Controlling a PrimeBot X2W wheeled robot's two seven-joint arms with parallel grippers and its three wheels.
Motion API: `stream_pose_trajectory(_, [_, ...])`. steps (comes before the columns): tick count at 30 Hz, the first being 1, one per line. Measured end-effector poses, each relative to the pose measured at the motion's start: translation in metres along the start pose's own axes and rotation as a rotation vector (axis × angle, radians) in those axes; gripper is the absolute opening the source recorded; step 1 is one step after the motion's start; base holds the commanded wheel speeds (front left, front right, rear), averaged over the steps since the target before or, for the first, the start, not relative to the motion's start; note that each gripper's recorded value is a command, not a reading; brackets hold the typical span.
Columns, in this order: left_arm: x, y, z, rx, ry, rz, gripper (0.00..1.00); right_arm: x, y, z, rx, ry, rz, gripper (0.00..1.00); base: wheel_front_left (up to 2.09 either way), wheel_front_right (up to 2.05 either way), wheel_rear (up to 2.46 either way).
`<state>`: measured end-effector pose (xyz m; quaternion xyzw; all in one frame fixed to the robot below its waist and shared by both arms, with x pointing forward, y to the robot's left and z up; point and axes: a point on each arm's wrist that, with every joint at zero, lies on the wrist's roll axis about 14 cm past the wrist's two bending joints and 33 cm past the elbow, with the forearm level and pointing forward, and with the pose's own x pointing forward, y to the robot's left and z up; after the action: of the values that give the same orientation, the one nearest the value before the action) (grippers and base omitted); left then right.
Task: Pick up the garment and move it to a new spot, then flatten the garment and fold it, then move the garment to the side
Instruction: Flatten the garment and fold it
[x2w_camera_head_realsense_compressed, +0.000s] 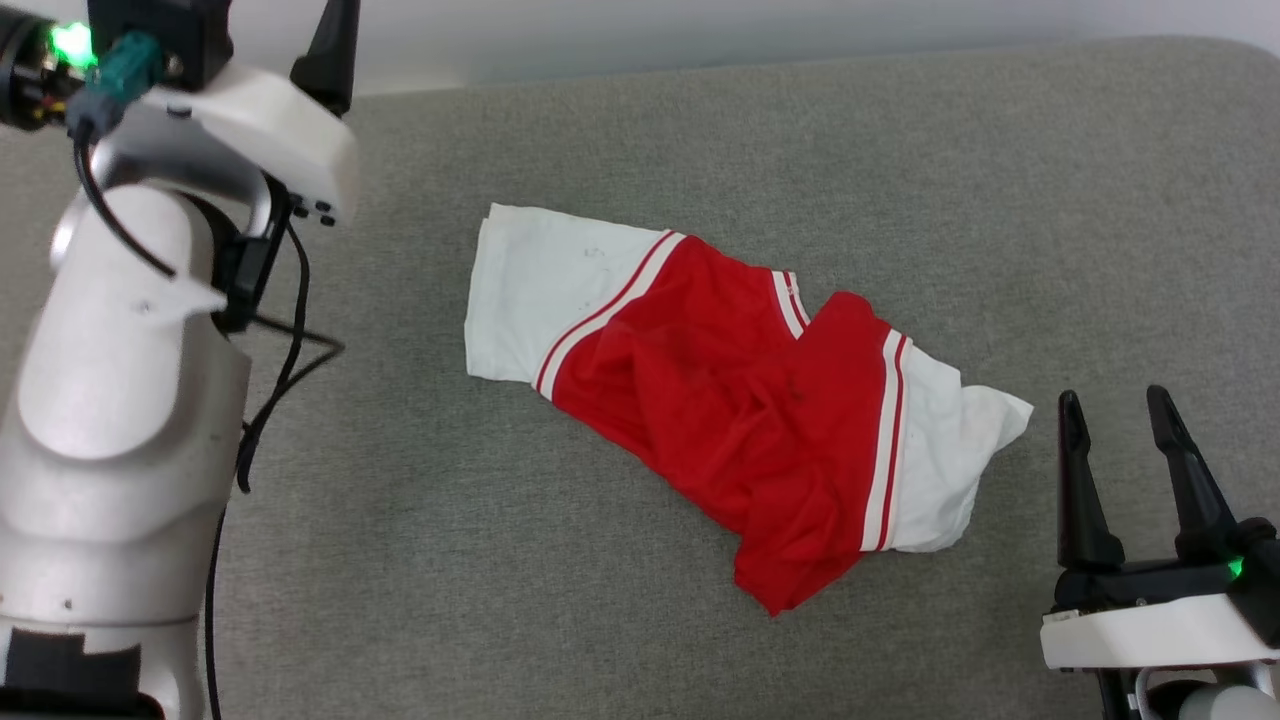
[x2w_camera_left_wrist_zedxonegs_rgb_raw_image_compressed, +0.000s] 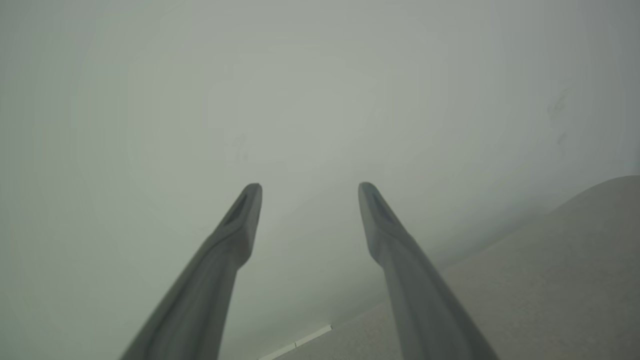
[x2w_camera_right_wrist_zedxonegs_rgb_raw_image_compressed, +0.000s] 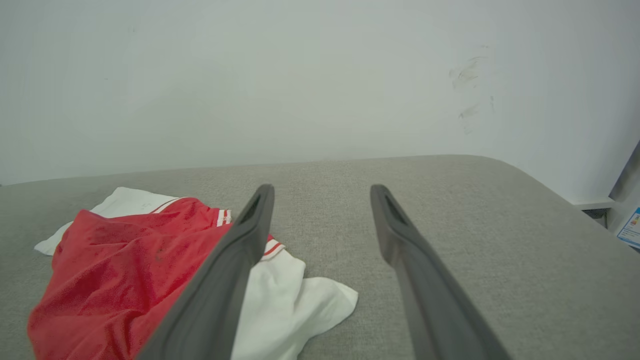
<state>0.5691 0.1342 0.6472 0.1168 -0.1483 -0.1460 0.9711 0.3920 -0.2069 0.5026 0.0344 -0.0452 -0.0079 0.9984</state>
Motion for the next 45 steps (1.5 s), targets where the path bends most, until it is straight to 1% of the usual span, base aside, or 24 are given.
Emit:
stream_pose_trajectory(2, [0.015,-0.009,-0.013,-0.004,0.087,-0.043,1.0,0.003,-0.004,-0.003,-0.004,0.006,-0.012,1.0,0.0,0.0,0.0])
stream_pose_trajectory(4, [0.026,-0.026,-0.03,-0.024,0.188,-0.109,1.0,0.005,-0.008,-0.007,-0.006,0.017,-0.022,1.0,0.0,0.0,0.0])
stream_pose_trajectory(6, [0.029,-0.043,-0.054,-0.047,0.32,-0.176,1.0,0.006,-0.011,-0.011,-0.009,0.027,-0.032,1.0,0.0,0.0,0.0])
stream_pose_trajectory(9, [0.029,-0.051,-0.081,-0.049,0.49,-0.242,1.0,0.008,-0.015,-0.016,-0.014,0.039,-0.042,1.0,0.0,0.0,0.0])
stream_pose_trajectory(15, [0.008,-0.074,-0.136,-0.064,0.816,-0.379,1.0,0.016,-0.021,-0.022,-0.023,0.048,-0.056,1.0,0.0,0.0,0.0])
stream_pose_trajectory(19, [-0.017,-0.085,-0.172,-0.067,1.019,-0.454,1.0,0.02,-0.024,-0.028,-0.024,0.061,-0.064,1.0,0.0,0.0,0.0])
stream_pose_trajectory(22, [-0.029,-0.095,-0.191,-0.082,1.111,-0.5,1.0,0.02,-0.027,-0.031,-0.025,0.071,-0.073,1.0,0.0,0.0,0.0])
stream_pose_trajectory(26, [-0.056,-0.109,-0.218,-0.066,1.244,-0.573,1.0,0.021,-0.033,-0.033,-0.026,0.077,-0.091,1.0,0.0,0.0,0.0])
stream_pose_trajectory(28, [-0.069,-0.112,-0.23,-0.035,1.299,-0.601,1.0,0.019,-0.036,-0.036,-0.028,0.085,-0.098,1.0,0.0,0.0,0.0])
stream_pose_trajectory(33, [-0.082,-0.116,-0.241,0.002,1.351,-0.645,1.0,0.019,-0.039,-0.037,-0.026,0.089,-0.11,1.0,0.0,0.0,0.0])
stream_pose_trajectory(34, [-0.083,-0.116,-0.24,0.014,1.347,-0.651,0.83,0.019,-0.04,-0.037,-0.026,0.087,-0.111,1.0,0.0,0.0,0.0])
stream_pose_trajectory(35, [-0.083,-0.117,-0.239,0.024,1.339,-0.658,0.08,0.019,-0.04,-0.036,-0.025,0.086,-0.112,1.0,0.0,0.0,0.0])
stream_pose_trajectory(36, [-0.084,-0.118,-0.238,0.026,1.334,-0.663,0.0,0.019,-0.04,-0.035,-0.025,0.083,-0.113,1.0,0.0,0.0,0.0])
stream_pose_trajectory(41, [-0.077,-0.116,-0.221,0.022,1.238,-0.647,0.0,0.017,-0.038,-0.029,-0.013,0.066,-0.109,1.0,0.0,0.0,0.0])
stream_pose_trajectory(44, [-0.063,-0.112,-0.195,-0.019,1.118,-0.616,0.0,0.013,-0.034,-0.022,-0.005,0.052,-0.101,1.0,0.0,0.0,0.0])
stream_pose_trajectory(45, [-0.06,-0.11,-0.186,-0.016,1.081,-0.612,0.0,0.011,-0.033,-0.02,-0.003,0.049,-0.096,1.0,0.0,0.0,0.0])
